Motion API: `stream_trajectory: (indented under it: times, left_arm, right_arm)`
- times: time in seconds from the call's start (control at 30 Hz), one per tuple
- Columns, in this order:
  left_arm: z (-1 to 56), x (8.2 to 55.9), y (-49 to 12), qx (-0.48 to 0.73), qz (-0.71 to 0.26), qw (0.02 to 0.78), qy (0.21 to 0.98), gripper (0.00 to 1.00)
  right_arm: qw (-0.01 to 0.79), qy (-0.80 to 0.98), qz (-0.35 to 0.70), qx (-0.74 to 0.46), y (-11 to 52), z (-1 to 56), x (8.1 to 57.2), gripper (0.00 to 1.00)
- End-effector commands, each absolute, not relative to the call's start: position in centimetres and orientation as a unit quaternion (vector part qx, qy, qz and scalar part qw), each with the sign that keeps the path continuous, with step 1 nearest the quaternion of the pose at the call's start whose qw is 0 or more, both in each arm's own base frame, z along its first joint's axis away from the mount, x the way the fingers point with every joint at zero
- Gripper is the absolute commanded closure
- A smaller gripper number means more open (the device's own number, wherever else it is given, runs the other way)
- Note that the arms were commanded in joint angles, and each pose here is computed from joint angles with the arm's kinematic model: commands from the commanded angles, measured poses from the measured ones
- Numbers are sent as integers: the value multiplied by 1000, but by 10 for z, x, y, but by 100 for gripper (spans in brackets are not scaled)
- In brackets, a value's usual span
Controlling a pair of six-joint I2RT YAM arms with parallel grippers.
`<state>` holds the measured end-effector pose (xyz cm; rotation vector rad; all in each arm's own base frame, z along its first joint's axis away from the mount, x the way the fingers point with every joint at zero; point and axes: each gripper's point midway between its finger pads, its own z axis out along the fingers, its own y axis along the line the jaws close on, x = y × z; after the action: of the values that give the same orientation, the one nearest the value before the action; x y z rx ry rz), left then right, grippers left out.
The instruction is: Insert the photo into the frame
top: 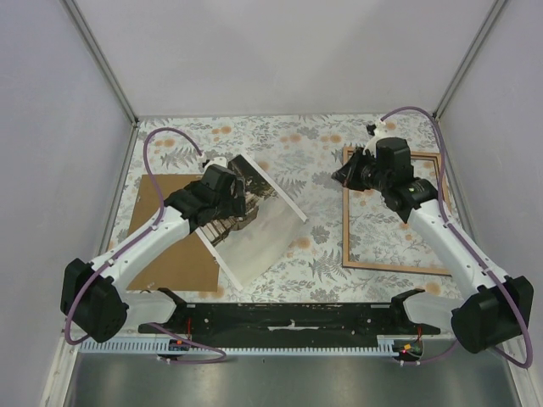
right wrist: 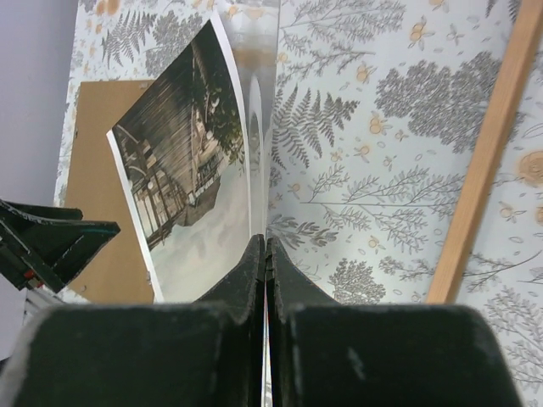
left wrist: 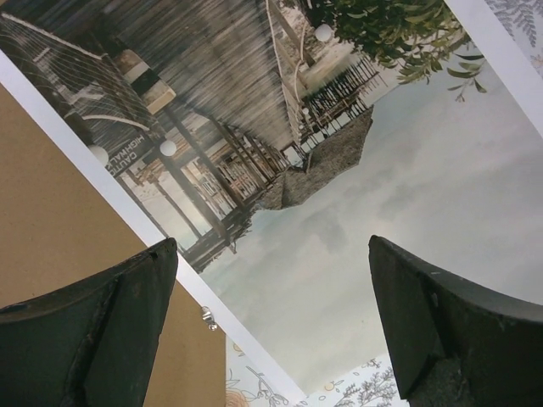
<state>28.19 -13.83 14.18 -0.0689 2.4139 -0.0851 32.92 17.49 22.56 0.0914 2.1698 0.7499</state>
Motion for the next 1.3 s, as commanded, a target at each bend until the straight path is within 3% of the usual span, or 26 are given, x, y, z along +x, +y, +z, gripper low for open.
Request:
stream_trajectory:
  times: [0.0, 0.6, 0.93, 1.27]
  left_arm:
    - [151, 284, -150, -38, -78, 364, 927, 0]
    - [178, 300, -210, -35, -256, 359, 897, 0]
    - [199, 319, -266, -71, -450, 347, 820, 0]
    - [196, 330, -280, -110, -561, 307, 761, 0]
  right_arm:
    - [458, 854, 245, 24, 155, 257, 336, 100]
    - [520, 820, 240, 14, 118, 346, 333, 100]
    - [529, 795, 297, 9, 130, 398, 322, 100]
    - [515, 765, 387, 5, 153, 423, 305, 100]
